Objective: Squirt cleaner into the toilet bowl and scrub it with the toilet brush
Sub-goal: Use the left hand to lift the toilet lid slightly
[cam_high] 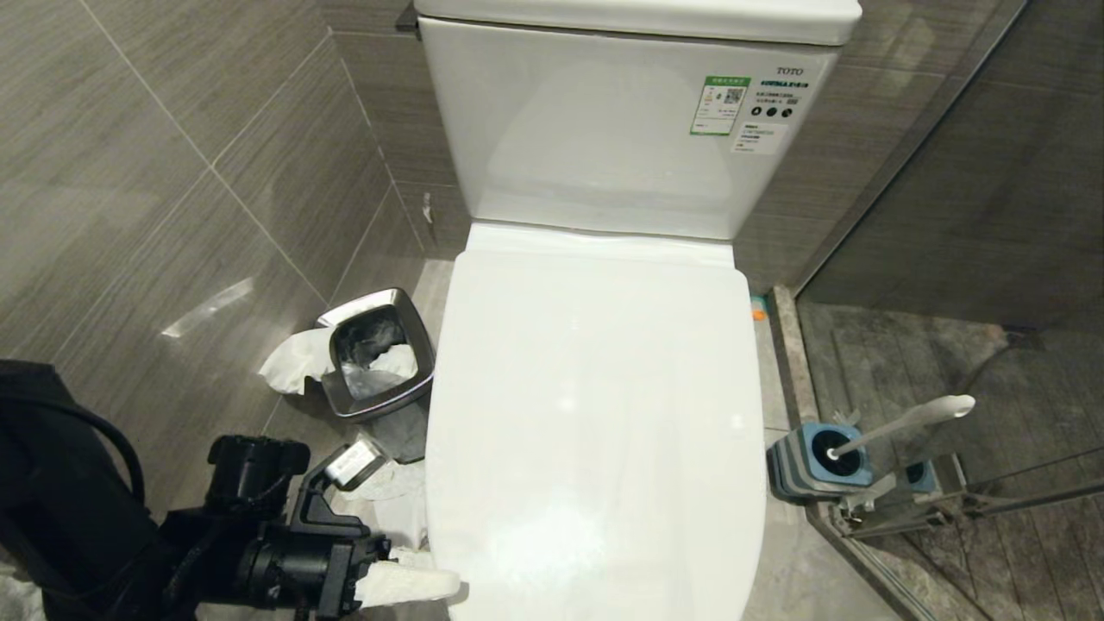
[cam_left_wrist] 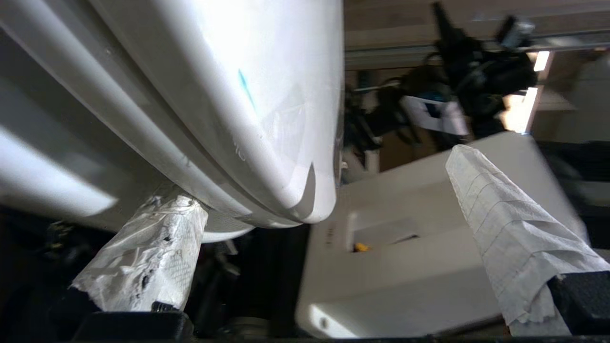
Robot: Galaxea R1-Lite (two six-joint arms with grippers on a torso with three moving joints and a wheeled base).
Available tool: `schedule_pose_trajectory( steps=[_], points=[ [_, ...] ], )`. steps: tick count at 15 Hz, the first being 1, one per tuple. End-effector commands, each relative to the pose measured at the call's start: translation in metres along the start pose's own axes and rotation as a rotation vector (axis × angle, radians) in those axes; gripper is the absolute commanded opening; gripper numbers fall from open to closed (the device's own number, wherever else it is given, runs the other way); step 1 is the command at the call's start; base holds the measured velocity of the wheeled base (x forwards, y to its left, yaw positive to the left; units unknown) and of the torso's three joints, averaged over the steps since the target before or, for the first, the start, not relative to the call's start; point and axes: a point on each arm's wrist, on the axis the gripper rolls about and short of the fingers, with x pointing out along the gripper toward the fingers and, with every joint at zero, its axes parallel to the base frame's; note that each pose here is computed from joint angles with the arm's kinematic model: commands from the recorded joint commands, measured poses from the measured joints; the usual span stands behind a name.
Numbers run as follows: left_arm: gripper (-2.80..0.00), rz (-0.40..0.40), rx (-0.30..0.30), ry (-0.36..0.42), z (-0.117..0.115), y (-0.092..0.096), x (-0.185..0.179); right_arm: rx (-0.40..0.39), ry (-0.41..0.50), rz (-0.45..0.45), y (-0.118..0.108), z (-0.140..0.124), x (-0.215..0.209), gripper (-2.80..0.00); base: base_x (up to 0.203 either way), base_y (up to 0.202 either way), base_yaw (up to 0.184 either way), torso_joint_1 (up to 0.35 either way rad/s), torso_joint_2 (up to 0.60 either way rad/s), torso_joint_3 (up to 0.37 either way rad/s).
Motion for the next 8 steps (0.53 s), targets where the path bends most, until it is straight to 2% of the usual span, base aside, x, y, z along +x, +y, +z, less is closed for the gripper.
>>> schedule_pose_trajectory(
  steps=[1, 3, 8],
  points=[
    [0.0, -0.045, 0.014, -0.002, 0.006, -0.014, -0.002, 0.0, 0.0, 0.001, 0.0, 0.0, 0.0, -2.8, 0.0, 0.0, 0.0, 0.0, 0.0, 0.0],
    [0.0, -0.075, 0.023, 0.002, 0.008, -0.02, -0.003, 0.0, 0.0, 0.0, 0.0, 0.0, 0.0, -2.8, 0.0, 0.0, 0.0, 0.0, 0.0, 0.0],
    [0.0, -0.083, 0.046, 0.001, 0.01, -0.026, -0.004, 0.0, 0.0, 0.001, 0.0, 0.0, 0.0, -2.8, 0.0, 0.0, 0.0, 0.0, 0.0, 0.0]
  ],
)
